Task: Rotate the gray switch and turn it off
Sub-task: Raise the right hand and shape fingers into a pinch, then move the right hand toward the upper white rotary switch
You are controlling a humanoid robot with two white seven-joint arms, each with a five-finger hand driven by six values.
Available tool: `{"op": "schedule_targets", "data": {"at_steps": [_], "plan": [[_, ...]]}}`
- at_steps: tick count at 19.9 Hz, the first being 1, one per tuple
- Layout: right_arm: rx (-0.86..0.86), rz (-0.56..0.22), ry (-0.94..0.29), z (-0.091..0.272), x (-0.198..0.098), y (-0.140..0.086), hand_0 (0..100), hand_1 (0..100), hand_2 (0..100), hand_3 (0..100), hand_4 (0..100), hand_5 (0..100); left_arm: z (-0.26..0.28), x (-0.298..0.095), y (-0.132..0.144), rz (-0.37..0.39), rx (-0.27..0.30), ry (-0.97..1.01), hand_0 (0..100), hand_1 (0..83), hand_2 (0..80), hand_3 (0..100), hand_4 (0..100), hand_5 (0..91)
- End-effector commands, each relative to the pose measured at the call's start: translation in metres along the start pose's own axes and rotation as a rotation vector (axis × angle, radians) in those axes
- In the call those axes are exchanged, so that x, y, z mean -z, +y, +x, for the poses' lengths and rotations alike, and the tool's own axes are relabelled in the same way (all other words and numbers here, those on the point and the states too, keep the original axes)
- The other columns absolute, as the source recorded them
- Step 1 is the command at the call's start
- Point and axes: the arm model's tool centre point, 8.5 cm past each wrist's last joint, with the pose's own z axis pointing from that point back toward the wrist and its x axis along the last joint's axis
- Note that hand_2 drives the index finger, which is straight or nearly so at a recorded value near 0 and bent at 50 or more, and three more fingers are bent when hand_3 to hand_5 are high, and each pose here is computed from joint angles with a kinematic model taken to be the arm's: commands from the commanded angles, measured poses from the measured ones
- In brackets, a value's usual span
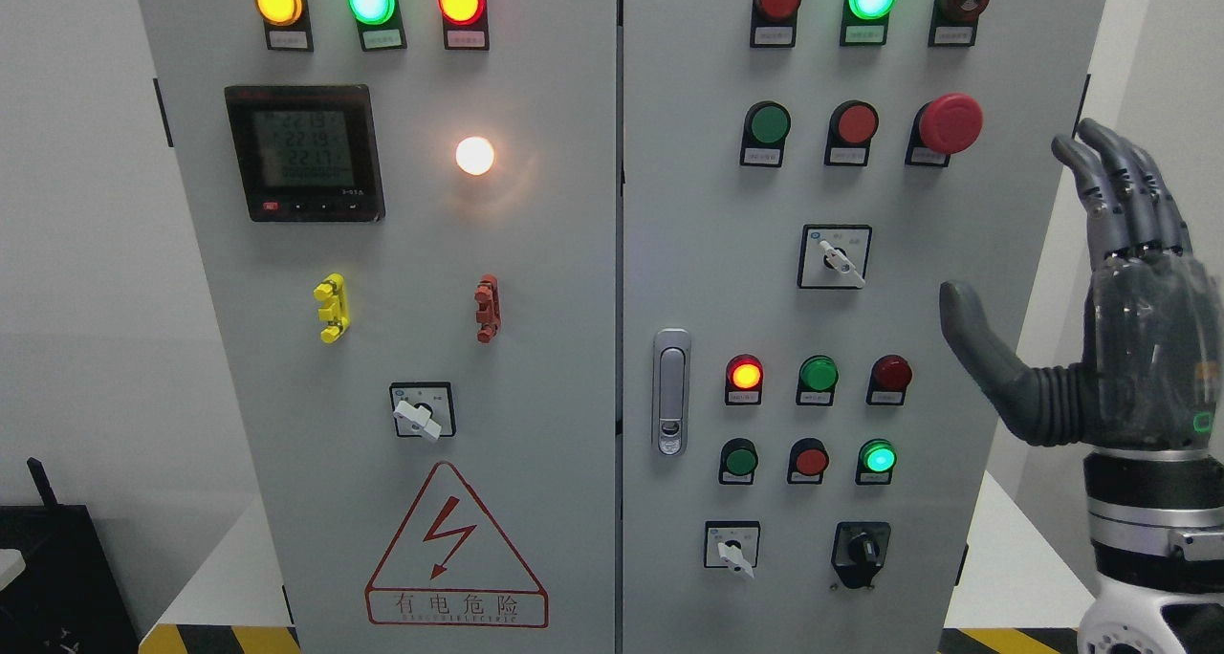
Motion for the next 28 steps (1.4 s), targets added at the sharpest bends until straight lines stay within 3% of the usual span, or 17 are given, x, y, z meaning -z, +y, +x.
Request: {"op": "schedule_targets", "data": {"at_steps": [1, 2, 4, 7, 8, 10, 18, 28], "plan": [[0.004, 0.004, 0.026, -0.003, 0.000, 0.003, 25, 29, 15, 56, 45, 47, 0.014, 0.001, 0.000, 0.001, -0.029, -0.031, 12, 38.9, 0.0, 0, 0, 0.0], [0.006, 0.007, 0.033, -0.003, 0.000, 0.004, 25, 31, 17, 58, 48, 50, 0.014, 0.002, 0.001, 0.003, -0.029, -0.033, 12, 38.9, 0.0, 0, 0, 0.0], [0.006, 0.007, 0.034, -0.003, 0.000, 0.004, 22, 37, 23, 60, 60, 67, 0.014, 0.001, 0.000, 0.001, -0.029, -0.033, 12, 38.9, 0.0, 0, 0, 0.0], [0.011, 0.008, 0.034, -0.002, -0.001, 0.005, 19, 39, 27, 63, 71, 83, 0.014, 0.002, 0.001, 0.003, -0.029, -0.033, 12, 38.9, 0.0, 0, 0, 0.0], [0.020, 0.006, 0.038, -0.001, -0.001, 0.007, 18, 39, 27, 63, 71, 84, 0.014, 0.002, 0.001, 0.003, -0.029, -0.033, 12, 38.9, 0.0, 0, 0, 0.0], [0.035, 0.008, 0.044, 0.002, -0.003, 0.010, 17, 35, 34, 73, 82, 100, 0.014, 0.001, 0.000, 0.001, -0.029, -0.033, 12, 38.9, 0.0, 0, 0, 0.0], [0.066, 0.062, 0.108, 0.010, -0.007, 0.028, 7, 32, 50, 91, 95, 100, 0.014, 0.002, 0.001, 0.003, -0.029, -0.033, 12, 38.9, 0.0, 0, 0, 0.0], [0.122, 0.115, 0.198, 0.018, -0.013, 0.053, 3, 34, 52, 98, 100, 100, 0.014, 0.001, 0.000, 0.001, -0.029, -0.033, 12, 38.9, 0.0, 0, 0, 0.0]]}}
